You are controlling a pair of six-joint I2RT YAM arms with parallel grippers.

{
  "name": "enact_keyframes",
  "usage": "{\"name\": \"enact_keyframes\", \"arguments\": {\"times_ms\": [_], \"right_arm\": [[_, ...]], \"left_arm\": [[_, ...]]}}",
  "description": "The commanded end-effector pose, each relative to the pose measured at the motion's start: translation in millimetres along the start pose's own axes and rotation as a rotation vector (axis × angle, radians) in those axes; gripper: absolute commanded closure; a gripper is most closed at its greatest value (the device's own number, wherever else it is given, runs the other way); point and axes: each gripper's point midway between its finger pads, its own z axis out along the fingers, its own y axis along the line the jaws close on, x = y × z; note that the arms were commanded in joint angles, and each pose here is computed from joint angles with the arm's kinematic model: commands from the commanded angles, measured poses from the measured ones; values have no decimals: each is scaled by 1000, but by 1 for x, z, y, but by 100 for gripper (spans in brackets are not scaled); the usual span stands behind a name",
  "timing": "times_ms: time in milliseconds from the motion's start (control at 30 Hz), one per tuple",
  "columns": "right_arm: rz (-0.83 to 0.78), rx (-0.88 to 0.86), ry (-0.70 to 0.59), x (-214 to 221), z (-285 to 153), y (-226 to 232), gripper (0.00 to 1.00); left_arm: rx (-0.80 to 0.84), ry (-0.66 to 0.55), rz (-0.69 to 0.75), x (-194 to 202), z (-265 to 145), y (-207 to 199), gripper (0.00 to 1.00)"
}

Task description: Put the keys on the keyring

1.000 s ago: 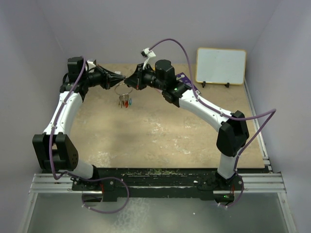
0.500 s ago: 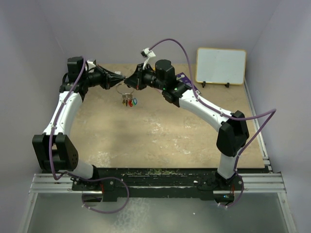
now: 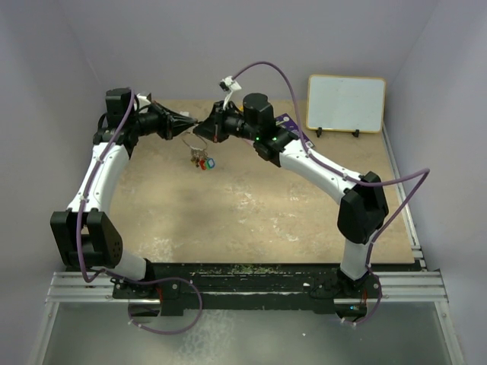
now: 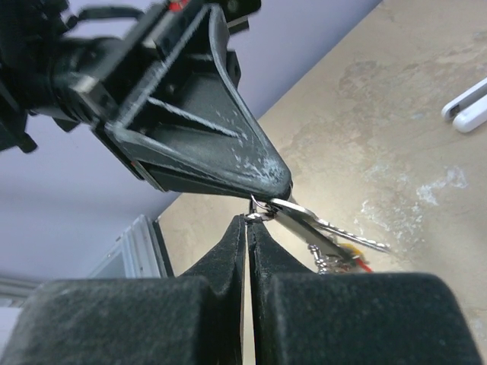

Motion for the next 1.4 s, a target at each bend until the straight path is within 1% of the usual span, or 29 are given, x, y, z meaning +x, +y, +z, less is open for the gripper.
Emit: {"name": "enact_keyframes", "arguments": {"times_ms": [0,133,267,367,433,467,533,600,733,800,933,1000,1067,1133,1267,1300,1367], "right_arm": [[13,-71,8,-2,6,13,100],[24,-81,23,3,7,13,100],[9,-71,9,-1,2,13,100],[-15,-61,10,-5,-7,18,100],[-26,-66,38,-1,-14,21,100],[-26,-75,73,6,-18,22,100],[-19,-99,168,25,-25,23,100],[1,-109,270,45,-37,25,100],[21,-106,403,65,-69,32,100],[49,-80,483,78,-88,29,100],[173,-53,698,123,-122,23,100],[220,-53,783,143,-130,19,100],[245,-60,833,159,-130,12,100],[236,-56,882,175,-122,-6,100],[114,-29,1060,205,-111,-53,100],[72,-2,1049,208,-101,-72,100],[54,1,1026,209,-84,-84,100]], "left_arm": [[91,40,87,28,-18,-44,96],[93,40,88,28,-19,-45,96],[89,38,90,27,-18,-42,96],[85,22,96,19,-12,-30,96],[63,-2,55,4,-5,-9,96],[69,-31,64,-6,-2,-2,96],[59,-104,31,-30,-2,17,96],[62,-195,29,-55,-8,25,96],[54,-338,59,-88,-26,24,96],[56,-372,64,-97,-32,24,96],[28,-377,45,-104,-31,39,96],[14,-384,41,-108,-31,46,96],[3,-401,40,-112,-32,51,96],[-15,-416,41,-115,-32,57,96],[-42,-448,50,-120,-32,71,96],[-49,-455,54,-120,-33,74,96],[-58,-465,58,-119,-34,78,96]]}}
